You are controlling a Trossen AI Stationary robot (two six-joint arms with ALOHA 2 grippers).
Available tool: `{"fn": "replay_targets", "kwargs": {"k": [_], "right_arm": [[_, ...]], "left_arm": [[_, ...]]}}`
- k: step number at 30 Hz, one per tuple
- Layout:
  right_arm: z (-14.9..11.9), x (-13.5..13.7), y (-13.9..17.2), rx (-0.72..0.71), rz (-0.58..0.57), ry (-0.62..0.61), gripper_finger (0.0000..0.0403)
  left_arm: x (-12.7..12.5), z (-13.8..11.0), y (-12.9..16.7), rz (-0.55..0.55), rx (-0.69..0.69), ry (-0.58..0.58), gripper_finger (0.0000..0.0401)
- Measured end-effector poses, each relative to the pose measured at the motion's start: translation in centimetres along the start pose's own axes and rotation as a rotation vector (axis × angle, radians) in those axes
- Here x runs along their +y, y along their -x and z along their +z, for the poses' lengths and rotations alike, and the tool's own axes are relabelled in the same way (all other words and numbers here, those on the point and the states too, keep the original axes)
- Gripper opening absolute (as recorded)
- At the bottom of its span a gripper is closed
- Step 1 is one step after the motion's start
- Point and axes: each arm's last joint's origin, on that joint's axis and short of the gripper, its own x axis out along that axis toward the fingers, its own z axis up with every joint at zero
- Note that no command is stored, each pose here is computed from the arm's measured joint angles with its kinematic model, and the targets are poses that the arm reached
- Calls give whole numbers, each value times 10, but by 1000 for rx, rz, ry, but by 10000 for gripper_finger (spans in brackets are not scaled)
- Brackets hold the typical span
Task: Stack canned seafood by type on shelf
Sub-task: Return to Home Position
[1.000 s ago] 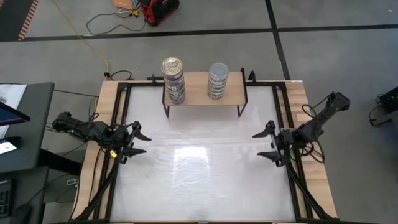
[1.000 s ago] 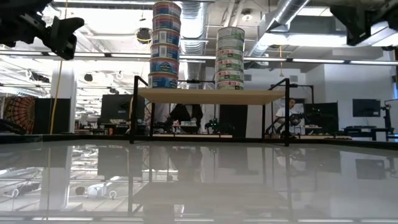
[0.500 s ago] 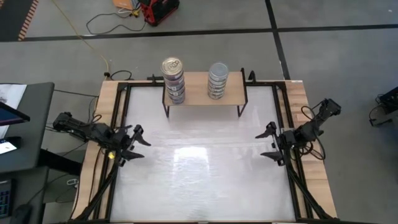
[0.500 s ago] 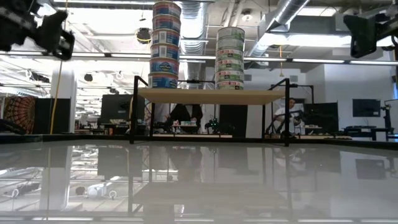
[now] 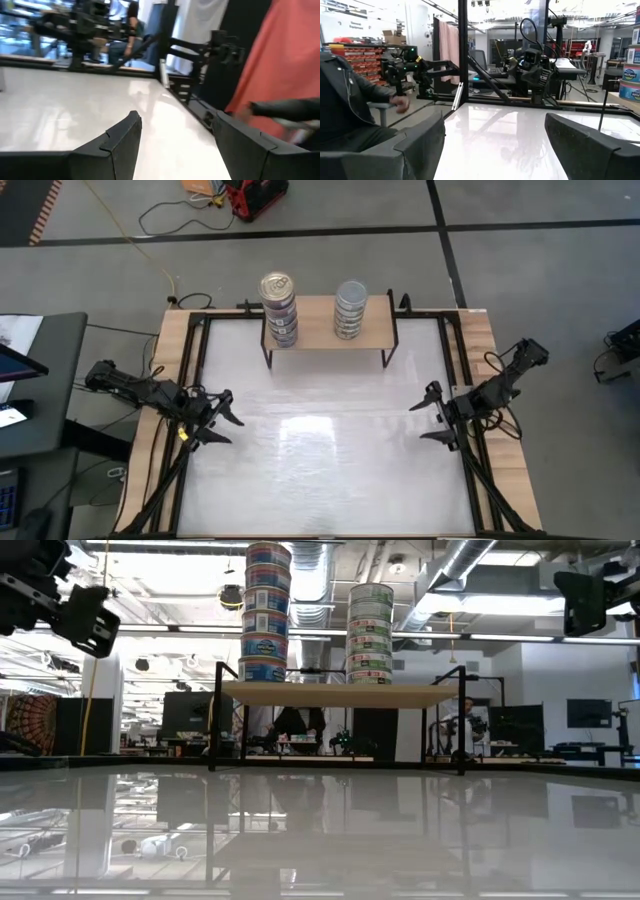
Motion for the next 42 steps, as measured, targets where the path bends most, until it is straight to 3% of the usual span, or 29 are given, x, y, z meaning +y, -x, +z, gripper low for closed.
{"fn": "replay_targets", "kwargs": {"k": [6, 42], "right_arm": [[0, 0, 0, 1, 0, 0, 363], [-1, 0, 0, 3, 0, 1, 363]], "left_arm": [[2, 0, 0, 63, -12, 0, 233], [2, 0, 0, 63, -11, 0, 233]]}}
